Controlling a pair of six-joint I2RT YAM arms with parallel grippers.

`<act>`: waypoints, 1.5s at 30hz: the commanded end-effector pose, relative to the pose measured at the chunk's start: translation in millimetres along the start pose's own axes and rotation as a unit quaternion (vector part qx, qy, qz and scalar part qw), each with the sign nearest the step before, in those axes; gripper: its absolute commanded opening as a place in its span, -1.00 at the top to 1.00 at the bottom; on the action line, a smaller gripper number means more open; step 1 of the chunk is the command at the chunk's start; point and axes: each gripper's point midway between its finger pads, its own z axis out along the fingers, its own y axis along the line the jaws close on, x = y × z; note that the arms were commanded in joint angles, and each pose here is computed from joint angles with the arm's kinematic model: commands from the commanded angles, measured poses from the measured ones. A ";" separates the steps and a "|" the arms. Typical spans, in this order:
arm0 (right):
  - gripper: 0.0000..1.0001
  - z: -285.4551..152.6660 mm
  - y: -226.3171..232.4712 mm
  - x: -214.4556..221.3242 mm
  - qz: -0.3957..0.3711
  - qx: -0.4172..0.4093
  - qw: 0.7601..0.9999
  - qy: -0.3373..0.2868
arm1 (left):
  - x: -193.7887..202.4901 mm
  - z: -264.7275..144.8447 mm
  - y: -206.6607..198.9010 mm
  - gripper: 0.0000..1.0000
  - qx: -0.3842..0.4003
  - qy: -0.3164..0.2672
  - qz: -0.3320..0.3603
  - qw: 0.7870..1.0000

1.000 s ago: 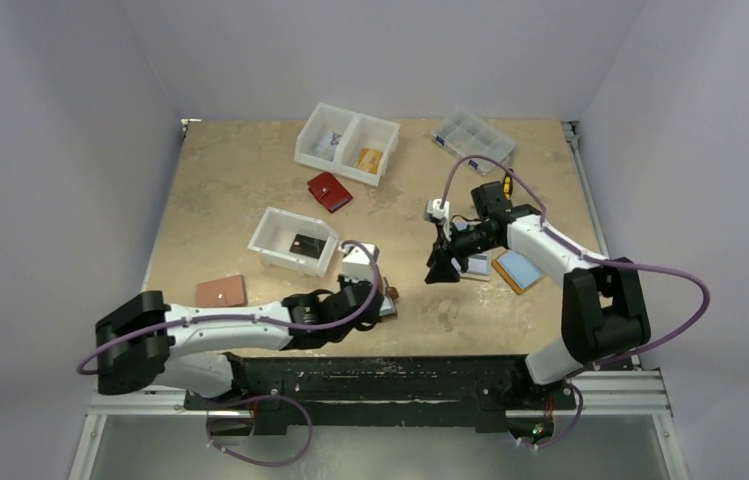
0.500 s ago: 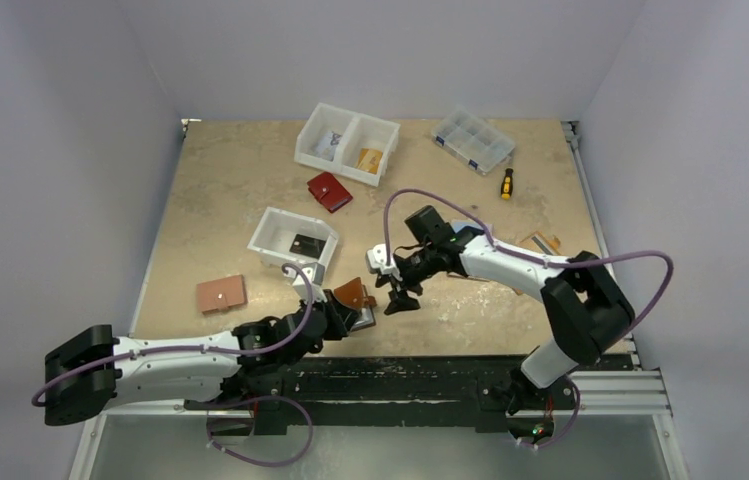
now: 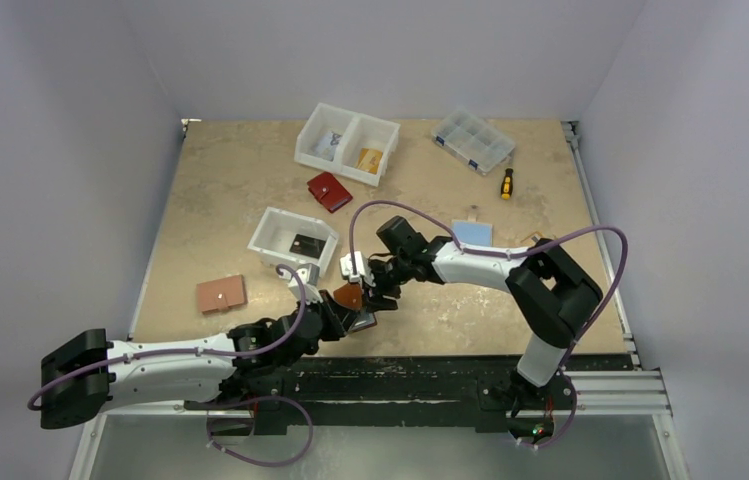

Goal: Take the credit cards out of the card holder
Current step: Open the card holder at the center of the board.

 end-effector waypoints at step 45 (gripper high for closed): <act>0.78 -68.9 -8.1 54.0 0.089 0.118 0.988 0.054 | 7.3 -9.5 74.2 0.70 -0.208 0.018 0.006 0.978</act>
